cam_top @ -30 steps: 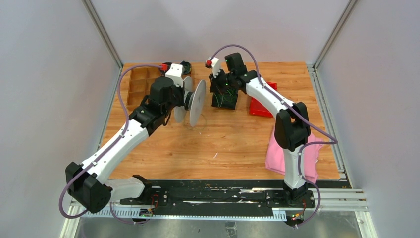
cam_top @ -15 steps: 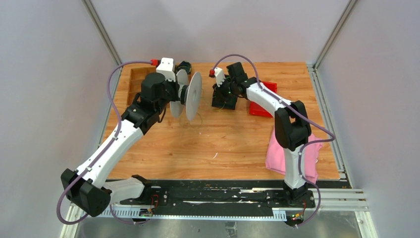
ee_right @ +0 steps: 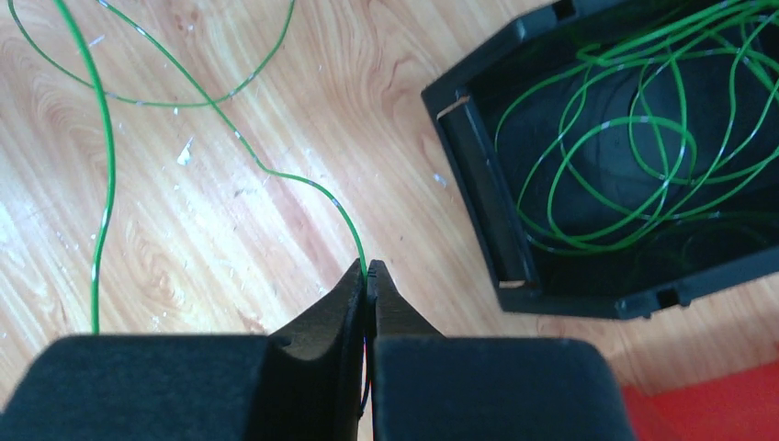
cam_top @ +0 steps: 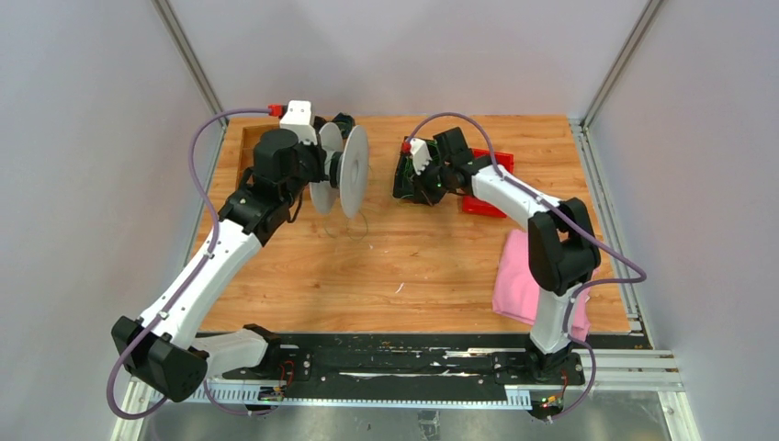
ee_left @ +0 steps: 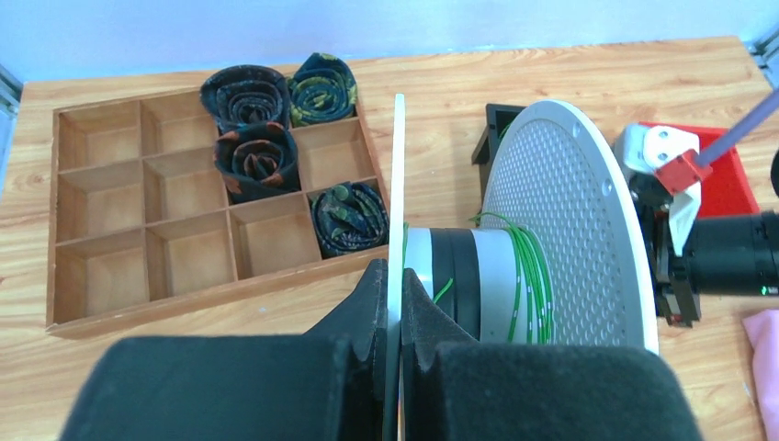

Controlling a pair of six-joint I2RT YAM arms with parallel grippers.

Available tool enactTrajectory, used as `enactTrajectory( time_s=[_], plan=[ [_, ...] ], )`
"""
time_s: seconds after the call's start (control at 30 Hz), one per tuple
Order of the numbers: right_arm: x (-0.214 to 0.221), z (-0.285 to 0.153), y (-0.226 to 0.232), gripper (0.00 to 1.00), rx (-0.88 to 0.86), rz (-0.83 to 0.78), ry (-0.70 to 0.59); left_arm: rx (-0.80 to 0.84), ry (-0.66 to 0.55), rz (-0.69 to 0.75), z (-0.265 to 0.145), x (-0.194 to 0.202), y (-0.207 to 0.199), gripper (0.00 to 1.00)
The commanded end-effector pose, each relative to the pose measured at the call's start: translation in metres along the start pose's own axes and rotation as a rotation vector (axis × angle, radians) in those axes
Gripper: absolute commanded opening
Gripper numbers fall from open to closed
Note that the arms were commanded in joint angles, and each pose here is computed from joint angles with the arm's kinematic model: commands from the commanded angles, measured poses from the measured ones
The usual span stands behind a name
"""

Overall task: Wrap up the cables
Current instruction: Wrap the cable around the cable reel.

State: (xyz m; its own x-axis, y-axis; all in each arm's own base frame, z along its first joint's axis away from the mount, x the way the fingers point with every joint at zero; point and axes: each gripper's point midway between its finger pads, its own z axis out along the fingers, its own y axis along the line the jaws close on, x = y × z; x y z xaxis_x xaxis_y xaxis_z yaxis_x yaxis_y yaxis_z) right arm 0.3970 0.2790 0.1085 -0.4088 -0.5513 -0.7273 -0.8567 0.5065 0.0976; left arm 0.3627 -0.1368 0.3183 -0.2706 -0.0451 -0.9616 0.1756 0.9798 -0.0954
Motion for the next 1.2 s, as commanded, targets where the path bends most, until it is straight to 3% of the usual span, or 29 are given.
enactTrajectory(
  time_s=[0.0,0.3,0.5,0.87,1.17],
  plan=[
    [0.018,-0.015,0.004,0.01,0.002,0.028,0.022,0.019,-0.167,-0.072,-0.019,-0.062,0.0,0.0],
    [0.073,-0.025,0.015,0.01,0.007,0.033,0.119,-0.013,-0.186,-0.105,-0.02,-0.074,0.009,0.0],
    [0.083,-0.041,0.019,0.03,0.017,-0.009,0.134,-0.026,-0.184,-0.106,-0.017,-0.073,0.011,0.0],
    [0.025,-0.046,0.03,0.33,-0.053,0.111,0.012,0.022,-0.168,-0.099,-0.011,-0.065,0.003,0.0],
    [-0.039,-0.045,0.035,0.39,-0.141,0.251,-0.123,0.041,-0.152,-0.091,-0.009,-0.056,0.0,0.0]
  ],
)
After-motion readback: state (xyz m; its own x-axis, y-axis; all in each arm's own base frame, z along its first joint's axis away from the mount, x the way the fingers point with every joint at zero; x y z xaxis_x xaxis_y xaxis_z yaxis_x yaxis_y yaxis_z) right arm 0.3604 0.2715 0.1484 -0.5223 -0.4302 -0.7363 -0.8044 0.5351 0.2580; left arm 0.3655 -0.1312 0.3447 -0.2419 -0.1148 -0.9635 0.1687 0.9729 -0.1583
